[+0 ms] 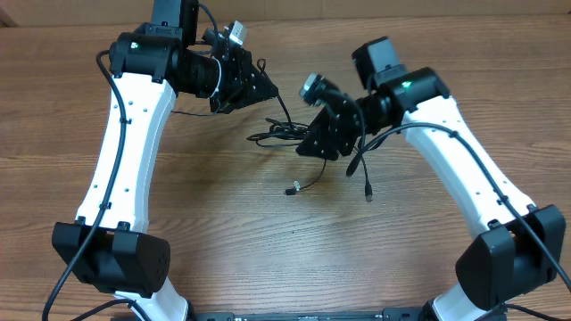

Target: Untangle cables

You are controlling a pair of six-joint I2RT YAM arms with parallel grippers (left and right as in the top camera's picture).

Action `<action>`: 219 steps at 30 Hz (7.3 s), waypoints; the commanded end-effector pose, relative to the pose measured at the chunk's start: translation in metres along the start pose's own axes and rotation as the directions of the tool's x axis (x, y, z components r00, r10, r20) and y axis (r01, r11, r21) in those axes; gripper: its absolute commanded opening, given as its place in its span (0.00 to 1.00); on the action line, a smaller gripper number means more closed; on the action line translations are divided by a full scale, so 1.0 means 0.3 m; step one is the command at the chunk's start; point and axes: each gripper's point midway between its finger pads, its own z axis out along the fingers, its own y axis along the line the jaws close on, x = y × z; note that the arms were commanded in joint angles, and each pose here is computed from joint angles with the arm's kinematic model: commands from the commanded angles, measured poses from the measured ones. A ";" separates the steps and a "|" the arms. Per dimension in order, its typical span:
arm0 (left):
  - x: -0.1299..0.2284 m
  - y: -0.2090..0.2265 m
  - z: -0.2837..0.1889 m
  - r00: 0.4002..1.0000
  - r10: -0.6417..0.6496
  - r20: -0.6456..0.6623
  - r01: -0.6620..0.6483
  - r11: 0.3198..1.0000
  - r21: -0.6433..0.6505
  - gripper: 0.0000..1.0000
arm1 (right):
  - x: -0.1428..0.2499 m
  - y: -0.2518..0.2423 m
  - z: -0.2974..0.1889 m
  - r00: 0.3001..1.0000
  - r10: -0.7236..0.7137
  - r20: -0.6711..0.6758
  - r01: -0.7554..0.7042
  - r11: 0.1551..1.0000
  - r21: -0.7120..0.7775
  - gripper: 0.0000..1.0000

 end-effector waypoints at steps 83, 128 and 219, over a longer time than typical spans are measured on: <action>0.007 0.414 0.361 0.975 -0.209 0.079 0.224 0.914 -0.338 0.04 | 0.115 -0.054 -0.167 0.713 0.697 0.074 -0.668 0.645 0.370 0.03; -0.013 -0.161 -0.065 0.990 0.096 0.107 -0.120 0.961 0.248 0.04 | -0.134 -0.046 -0.266 0.585 0.783 0.210 -0.746 0.621 -0.238 0.72; 0.072 0.294 0.203 0.909 0.395 -0.132 -0.411 0.902 -0.131 0.57 | 0.312 -0.198 -0.172 0.539 0.842 0.023 -0.824 0.522 0.220 0.21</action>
